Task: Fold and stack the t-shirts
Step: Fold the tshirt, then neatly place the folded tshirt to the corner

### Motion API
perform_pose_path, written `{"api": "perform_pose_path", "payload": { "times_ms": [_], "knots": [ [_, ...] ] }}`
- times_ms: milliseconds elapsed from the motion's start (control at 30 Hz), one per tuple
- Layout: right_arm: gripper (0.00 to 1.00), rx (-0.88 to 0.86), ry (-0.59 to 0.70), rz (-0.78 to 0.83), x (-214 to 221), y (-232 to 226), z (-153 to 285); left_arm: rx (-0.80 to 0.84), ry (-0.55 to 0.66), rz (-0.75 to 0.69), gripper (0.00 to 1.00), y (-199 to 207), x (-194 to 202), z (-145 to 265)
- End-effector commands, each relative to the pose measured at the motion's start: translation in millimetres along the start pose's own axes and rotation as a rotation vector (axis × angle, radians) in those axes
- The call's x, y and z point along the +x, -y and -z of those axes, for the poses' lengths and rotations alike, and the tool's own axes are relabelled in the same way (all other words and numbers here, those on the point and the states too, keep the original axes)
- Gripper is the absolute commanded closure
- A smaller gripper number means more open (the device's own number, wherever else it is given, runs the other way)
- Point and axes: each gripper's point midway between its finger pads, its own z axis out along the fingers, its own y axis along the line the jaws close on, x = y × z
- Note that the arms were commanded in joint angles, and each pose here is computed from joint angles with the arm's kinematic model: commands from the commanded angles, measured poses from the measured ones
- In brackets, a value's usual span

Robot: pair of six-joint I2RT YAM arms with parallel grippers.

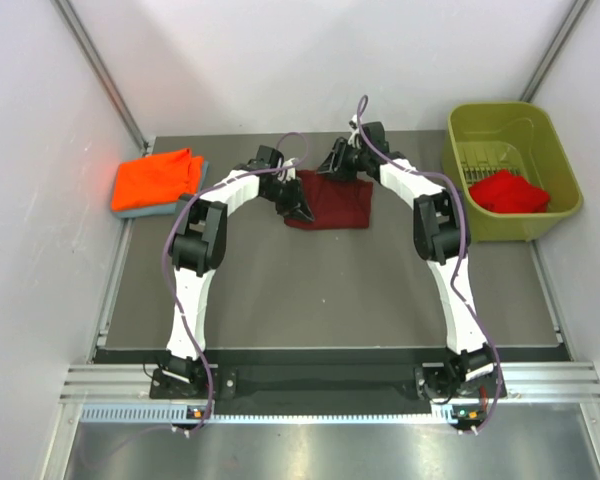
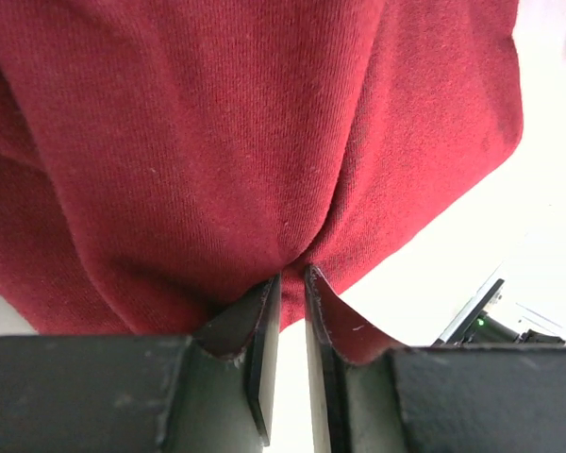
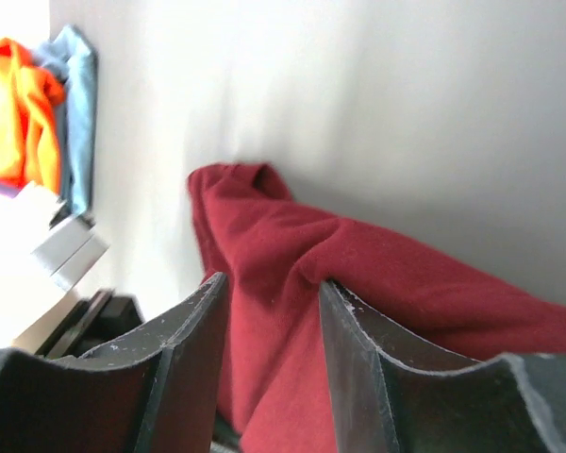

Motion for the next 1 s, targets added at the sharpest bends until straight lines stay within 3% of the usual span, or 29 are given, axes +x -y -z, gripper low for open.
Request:
{"api": "perform_pose_path", "payload": {
  "times_ms": [0, 100, 200, 233, 333, 633, 967],
  "knots": [
    [0.57, 0.006, 0.122, 0.052, -38.6, -0.8, 1.7, -0.079, 0.01, -0.02, 0.78, -12.3, 5.2, 5.4],
    [0.56, 0.027, 0.111, 0.044, -37.2, 9.0, 6.1, -0.062, 0.066, -0.073, 0.74, 5.4, -12.1, 22.7],
    [0.55, 0.037, 0.087, 0.019, -27.7, 16.5, 9.4, -0.1, 0.152, -0.131, 0.52, 16.7, -37.4, 51.1],
    [0.55, 0.033, 0.077, 0.016, -24.4, 16.8, 9.6, -0.124, 0.186, -0.131, 0.41, 11.0, -47.5, 62.1],
    [0.55, 0.03, 0.058, 0.002, -16.1, 20.8, 6.3, -0.14, 0.216, -0.105, 0.26, -8.6, -61.1, 78.4],
    [0.55, 0.027, 0.028, -0.01, -2.6, 23.7, -2.9, -0.177, 0.232, -0.074, 0.23, -58.6, -85.4, 75.0],
    [0.55, 0.026, 0.004, -0.004, 10.3, 19.7, -9.1, -0.038, 0.215, -0.042, 0.24, -61.0, -100.0, 36.6]
  ]
}}
